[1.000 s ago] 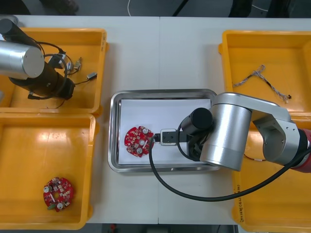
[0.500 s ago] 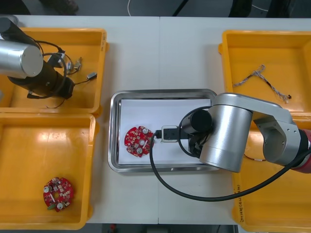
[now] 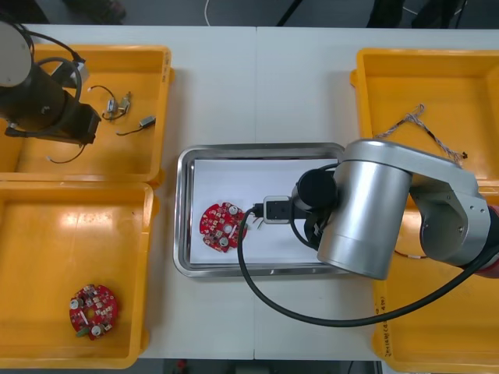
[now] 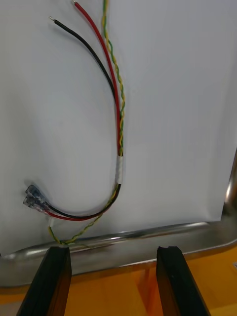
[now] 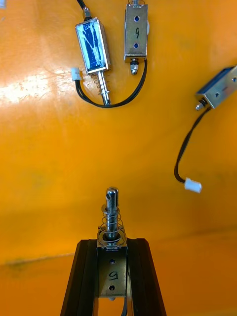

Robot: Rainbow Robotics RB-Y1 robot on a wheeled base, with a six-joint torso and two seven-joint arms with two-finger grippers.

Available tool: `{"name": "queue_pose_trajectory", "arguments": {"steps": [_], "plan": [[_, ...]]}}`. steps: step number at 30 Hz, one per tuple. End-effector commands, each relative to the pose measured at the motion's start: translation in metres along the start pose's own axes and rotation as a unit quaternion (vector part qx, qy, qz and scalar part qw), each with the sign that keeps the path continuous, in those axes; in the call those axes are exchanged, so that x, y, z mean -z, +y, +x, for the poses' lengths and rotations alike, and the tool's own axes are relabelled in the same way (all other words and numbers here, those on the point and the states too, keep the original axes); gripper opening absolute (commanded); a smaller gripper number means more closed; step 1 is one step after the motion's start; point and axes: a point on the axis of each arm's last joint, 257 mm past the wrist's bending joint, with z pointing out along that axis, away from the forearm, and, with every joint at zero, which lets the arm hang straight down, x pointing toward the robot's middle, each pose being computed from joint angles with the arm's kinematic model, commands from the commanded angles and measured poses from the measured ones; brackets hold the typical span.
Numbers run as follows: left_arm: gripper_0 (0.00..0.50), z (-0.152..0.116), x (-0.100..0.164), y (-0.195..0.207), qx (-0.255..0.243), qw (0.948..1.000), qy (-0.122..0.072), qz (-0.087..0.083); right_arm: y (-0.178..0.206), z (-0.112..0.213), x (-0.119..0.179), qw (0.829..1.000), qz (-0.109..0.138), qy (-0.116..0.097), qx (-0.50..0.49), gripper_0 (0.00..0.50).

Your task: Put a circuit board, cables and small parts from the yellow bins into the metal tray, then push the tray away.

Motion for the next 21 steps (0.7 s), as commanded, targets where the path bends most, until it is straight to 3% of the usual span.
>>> {"name": "queue_pose_trajectory", "arguments": {"steps": [1, 3, 8, 13, 16, 21], "plan": [[0.000, -0.001, 0.038, 0.021, -0.008, 0.9997, -0.010, -0.022, -0.030, -0.008, 0.038, 1.000, 0.022, -0.009, -0.018, 0.500], [0.001, 0.002, 0.044, 0.020, -0.011, 0.9995, -0.007, -0.028, -0.037, -0.002, 0.046, 0.999, 0.024, -0.003, -0.031, 0.500], [0.002, 0.008, 0.057, 0.010, -0.020, 0.9991, 0.000, -0.038, -0.072, -0.005, 0.075, 0.995, 0.062, -0.042, -0.072, 0.500], [0.001, 0.013, 0.067, -0.007, -0.028, 0.9989, 0.003, -0.037, -0.101, 0.009, 0.098, 0.988, 0.089, -0.062, -0.106, 0.500], [0.000, 0.006, 0.075, -0.021, -0.038, 0.9986, -0.016, -0.033, -0.115, 0.023, 0.104, 0.985, 0.091, -0.065, -0.130, 0.500], [0.000, -0.002, 0.082, -0.055, -0.036, 0.9985, -0.041, -0.010, -0.138, 0.053, 0.107, 0.978, 0.083, -0.062, -0.181, 0.500]]}}
